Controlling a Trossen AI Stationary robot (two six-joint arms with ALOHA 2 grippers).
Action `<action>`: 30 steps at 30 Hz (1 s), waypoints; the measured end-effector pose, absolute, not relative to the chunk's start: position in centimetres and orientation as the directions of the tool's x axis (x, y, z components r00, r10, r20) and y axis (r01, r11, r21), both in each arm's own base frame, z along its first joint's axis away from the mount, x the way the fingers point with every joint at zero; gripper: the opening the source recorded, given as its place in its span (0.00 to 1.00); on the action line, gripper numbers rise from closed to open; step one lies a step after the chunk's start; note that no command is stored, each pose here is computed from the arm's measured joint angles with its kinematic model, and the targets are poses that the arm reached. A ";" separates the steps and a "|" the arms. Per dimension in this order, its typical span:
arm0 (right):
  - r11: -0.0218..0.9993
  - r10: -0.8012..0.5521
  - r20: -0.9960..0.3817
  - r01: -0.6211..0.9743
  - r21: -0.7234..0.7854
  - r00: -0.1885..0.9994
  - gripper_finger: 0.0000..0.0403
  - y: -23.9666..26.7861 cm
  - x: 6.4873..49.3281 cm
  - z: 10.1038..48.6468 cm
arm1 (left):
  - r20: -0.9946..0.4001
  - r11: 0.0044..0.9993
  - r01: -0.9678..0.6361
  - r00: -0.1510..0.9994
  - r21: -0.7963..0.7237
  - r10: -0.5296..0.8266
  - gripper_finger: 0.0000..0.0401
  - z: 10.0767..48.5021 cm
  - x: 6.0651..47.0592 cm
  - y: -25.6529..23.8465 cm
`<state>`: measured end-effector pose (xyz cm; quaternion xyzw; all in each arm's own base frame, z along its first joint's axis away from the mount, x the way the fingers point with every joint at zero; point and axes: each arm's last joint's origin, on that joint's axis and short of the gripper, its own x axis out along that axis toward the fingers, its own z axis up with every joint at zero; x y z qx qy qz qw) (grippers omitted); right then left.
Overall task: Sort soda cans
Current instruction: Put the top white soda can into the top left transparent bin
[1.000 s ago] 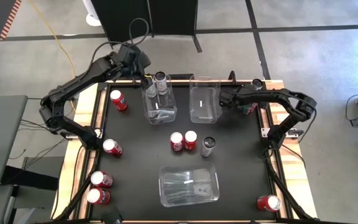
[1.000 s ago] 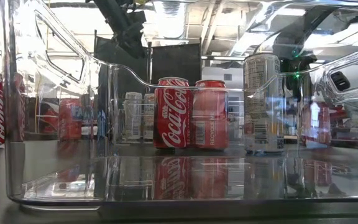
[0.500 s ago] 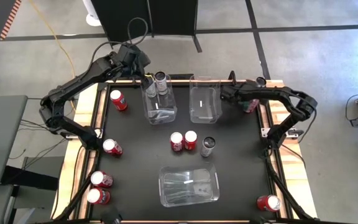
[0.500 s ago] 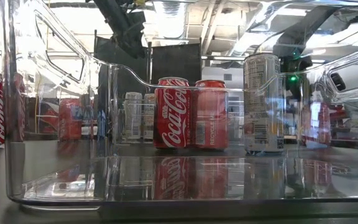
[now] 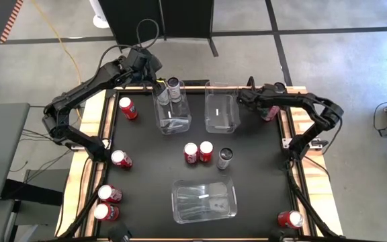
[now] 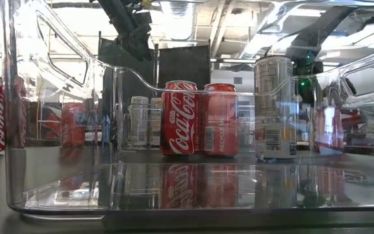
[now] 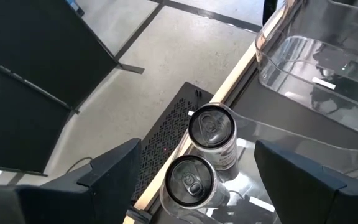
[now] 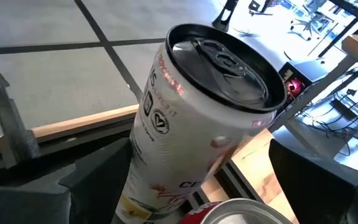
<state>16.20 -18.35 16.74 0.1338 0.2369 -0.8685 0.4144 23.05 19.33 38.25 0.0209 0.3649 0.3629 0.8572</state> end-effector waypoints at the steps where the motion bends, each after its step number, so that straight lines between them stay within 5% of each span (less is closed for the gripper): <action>1: -0.551 -0.652 -0.429 0.779 -0.299 -0.626 0.99 -18.5 16.1 16.7 | -0.611 0.736 -0.607 0.470 0.301 0.637 0.77 38.2 23.0 19.3; 9: -0.551 -0.652 -0.440 0.784 -0.286 -0.618 0.99 -19.1 16.0 16.7 | -0.610 0.730 -0.609 0.461 0.311 0.645 0.77 38.2 23.0 19.3; 19: -0.424 -0.720 -0.456 0.852 -0.308 -0.523 0.99 -16.6 18.6 16.9 | -0.603 0.719 -0.616 0.452 0.323 0.658 0.77 38.3 23.0 19.4; 30: -0.382 -0.644 -0.577 0.865 -0.326 -0.502 0.99 -17.1 19.7 24.4 | -0.594 0.726 -0.635 0.486 0.264 0.641 0.77 38.4 23.2 19.4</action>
